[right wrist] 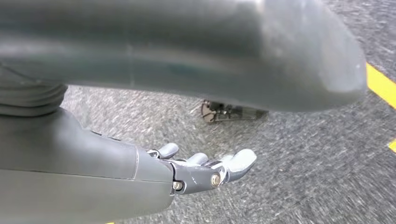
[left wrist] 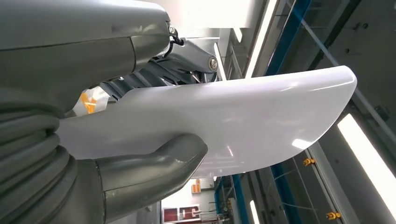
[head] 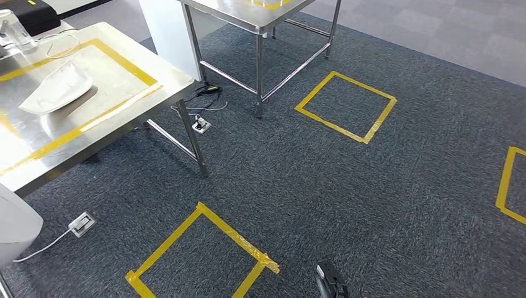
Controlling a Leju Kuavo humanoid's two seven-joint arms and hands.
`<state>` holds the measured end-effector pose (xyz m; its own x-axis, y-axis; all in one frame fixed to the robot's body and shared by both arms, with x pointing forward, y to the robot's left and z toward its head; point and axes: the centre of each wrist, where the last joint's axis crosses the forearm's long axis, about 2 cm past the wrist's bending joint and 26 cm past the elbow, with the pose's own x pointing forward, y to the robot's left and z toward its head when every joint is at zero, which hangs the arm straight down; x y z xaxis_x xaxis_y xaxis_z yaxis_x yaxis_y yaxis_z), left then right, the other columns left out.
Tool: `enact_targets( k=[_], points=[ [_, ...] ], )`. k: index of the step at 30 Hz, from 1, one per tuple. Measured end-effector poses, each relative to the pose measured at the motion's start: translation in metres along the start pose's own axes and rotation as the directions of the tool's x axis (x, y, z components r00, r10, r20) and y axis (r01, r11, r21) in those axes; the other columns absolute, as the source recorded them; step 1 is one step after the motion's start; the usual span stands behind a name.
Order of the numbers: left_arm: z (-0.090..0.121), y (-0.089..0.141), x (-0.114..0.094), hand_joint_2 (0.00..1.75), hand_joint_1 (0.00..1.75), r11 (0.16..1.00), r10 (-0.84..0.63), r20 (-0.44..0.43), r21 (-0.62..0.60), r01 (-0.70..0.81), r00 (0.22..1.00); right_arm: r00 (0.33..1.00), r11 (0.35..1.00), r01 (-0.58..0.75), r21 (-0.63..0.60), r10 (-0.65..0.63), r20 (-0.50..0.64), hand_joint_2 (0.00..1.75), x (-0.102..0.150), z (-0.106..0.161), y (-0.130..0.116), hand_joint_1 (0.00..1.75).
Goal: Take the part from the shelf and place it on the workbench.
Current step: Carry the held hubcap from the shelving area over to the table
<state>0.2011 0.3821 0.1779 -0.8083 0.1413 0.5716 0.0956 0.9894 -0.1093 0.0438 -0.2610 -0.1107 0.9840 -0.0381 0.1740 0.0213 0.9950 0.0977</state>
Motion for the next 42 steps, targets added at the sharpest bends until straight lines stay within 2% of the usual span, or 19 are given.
enact_targets(
  k=[35, 42],
  points=[
    [-0.0034, -0.0032, 0.0003, 1.75, 1.75, 0.999, -0.024, 0.019, 0.032, 0.024, 1.0, 1.0, 1.0, -0.007, 0.014, 0.007, -0.002, 0.0, -0.0022, 0.0, 0.0049, 0.0],
    [-0.001, -0.0038, 0.0003, 1.75, 1.75, 0.999, -0.023, 0.009, 0.031, 0.023, 1.0, 0.999, 0.999, 0.037, 0.008, -0.038, 0.013, 0.0, -0.0059, 0.0003, 0.0043, 0.0]
  ],
)
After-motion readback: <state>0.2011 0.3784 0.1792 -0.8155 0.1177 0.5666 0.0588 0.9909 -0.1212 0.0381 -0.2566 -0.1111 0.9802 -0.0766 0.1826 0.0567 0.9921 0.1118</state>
